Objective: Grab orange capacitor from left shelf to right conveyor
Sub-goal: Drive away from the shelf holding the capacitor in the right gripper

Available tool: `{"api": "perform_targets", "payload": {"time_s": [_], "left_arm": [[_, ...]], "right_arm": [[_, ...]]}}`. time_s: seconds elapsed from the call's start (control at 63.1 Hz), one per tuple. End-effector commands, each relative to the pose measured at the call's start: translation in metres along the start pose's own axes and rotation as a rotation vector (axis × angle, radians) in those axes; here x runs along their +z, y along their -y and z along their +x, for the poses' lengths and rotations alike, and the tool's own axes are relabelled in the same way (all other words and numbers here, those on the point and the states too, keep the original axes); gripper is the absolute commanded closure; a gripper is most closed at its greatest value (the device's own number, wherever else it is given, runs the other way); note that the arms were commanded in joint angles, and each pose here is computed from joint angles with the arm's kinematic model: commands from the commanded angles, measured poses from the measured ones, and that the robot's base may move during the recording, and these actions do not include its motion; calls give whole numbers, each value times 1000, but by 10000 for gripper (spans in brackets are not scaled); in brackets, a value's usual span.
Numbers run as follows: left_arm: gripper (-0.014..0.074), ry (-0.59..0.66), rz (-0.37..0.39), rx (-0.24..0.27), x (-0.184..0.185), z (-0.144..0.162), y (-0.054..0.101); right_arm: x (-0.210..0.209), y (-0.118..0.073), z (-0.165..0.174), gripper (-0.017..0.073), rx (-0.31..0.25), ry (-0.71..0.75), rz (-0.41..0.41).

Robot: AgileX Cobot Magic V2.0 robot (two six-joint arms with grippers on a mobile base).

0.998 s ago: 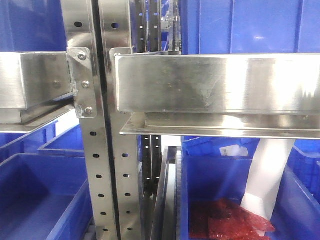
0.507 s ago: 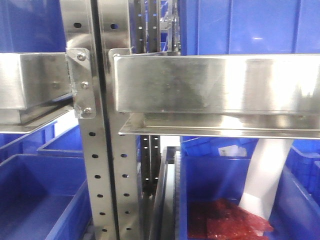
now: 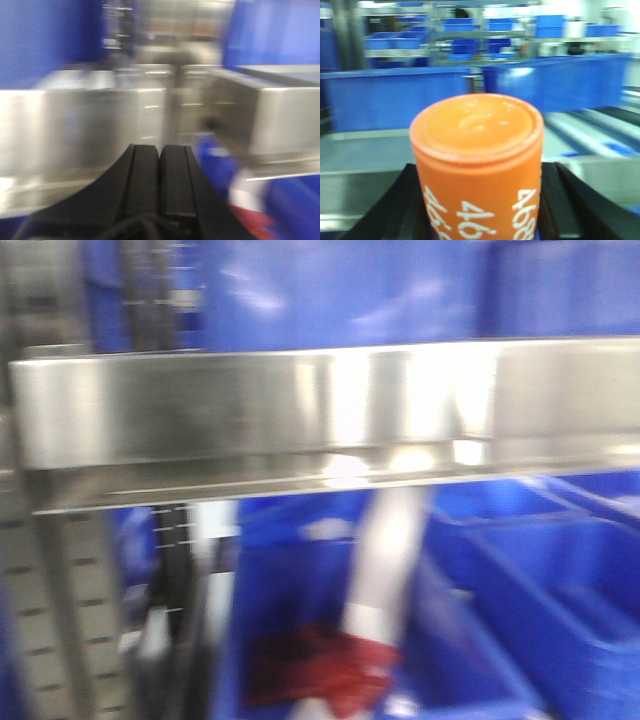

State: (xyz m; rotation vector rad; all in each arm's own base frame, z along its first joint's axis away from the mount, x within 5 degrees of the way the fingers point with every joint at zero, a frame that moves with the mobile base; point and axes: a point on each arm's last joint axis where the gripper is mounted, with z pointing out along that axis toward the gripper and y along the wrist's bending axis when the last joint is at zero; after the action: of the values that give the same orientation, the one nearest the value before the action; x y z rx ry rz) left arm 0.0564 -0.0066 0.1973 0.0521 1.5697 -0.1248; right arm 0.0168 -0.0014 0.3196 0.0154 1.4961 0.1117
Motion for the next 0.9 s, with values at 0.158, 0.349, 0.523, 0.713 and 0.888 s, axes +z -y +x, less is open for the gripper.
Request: {"api": "perform_targets", "payload": {"time_s": [0.158, 0.349, 0.523, 0.713, 0.888], "left_arm": [[720, 107, 6, -4, -2, -10, 0], [720, 107, 6, -4, -2, -10, 0], [720, 107, 6, -4, -2, -10, 0], [720, 107, 6, -4, -2, -10, 0], [720, 107, 6, -4, -2, -10, 0]], "right_arm": [[-1, -1, -16, 439, -19, 105, -4], [-1, -1, -16, 439, -19, 105, -4], [-1, -1, -16, 439, -19, 105, -4], [-1, -1, -16, 439, -19, 105, -4], [-1, -1, -16, 439, -19, 105, -4]]}}
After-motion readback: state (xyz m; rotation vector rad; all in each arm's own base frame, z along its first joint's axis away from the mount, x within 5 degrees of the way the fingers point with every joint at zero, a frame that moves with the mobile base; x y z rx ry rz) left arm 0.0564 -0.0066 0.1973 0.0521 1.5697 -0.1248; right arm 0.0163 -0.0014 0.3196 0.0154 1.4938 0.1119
